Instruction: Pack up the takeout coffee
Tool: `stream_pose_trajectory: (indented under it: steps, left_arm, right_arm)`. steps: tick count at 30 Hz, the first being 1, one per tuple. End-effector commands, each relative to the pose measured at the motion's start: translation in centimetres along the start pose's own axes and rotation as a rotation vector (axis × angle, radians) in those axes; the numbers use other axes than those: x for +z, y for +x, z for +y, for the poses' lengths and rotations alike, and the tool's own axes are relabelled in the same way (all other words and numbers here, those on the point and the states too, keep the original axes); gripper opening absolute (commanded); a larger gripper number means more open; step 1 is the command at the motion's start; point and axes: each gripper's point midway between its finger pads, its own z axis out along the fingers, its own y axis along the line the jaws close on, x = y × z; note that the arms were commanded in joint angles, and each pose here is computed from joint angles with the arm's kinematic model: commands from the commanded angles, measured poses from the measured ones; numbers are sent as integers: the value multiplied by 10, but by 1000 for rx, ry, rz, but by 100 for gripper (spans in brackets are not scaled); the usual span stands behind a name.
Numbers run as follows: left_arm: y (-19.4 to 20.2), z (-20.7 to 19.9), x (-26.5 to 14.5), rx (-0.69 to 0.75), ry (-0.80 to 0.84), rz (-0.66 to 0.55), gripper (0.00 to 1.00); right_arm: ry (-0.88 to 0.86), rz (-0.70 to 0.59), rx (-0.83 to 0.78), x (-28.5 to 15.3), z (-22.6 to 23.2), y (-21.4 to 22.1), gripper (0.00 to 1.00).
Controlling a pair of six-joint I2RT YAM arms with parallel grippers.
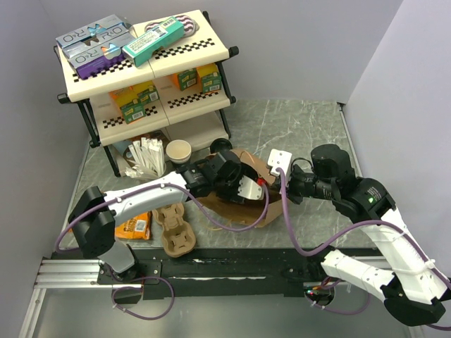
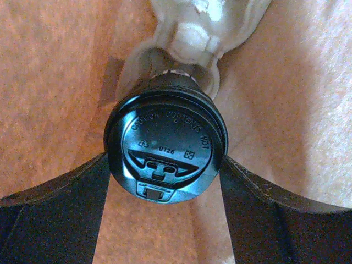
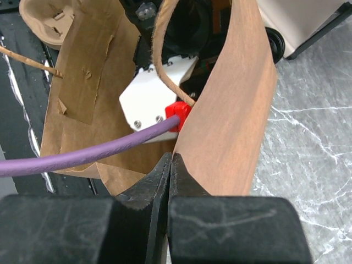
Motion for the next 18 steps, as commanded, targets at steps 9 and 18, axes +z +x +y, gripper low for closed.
stream_pose_trajectory:
  steps: [9, 18]
  left_arm:
    - [-4, 20, -44, -149, -106, -109, 1]
    - [-3, 22, -28, -110, -102, -98, 1]
  right_arm:
    - [3, -75, -16, -7, -3, -22, 0]
    - [-23, -77, -20, -6, 0, -25, 0]
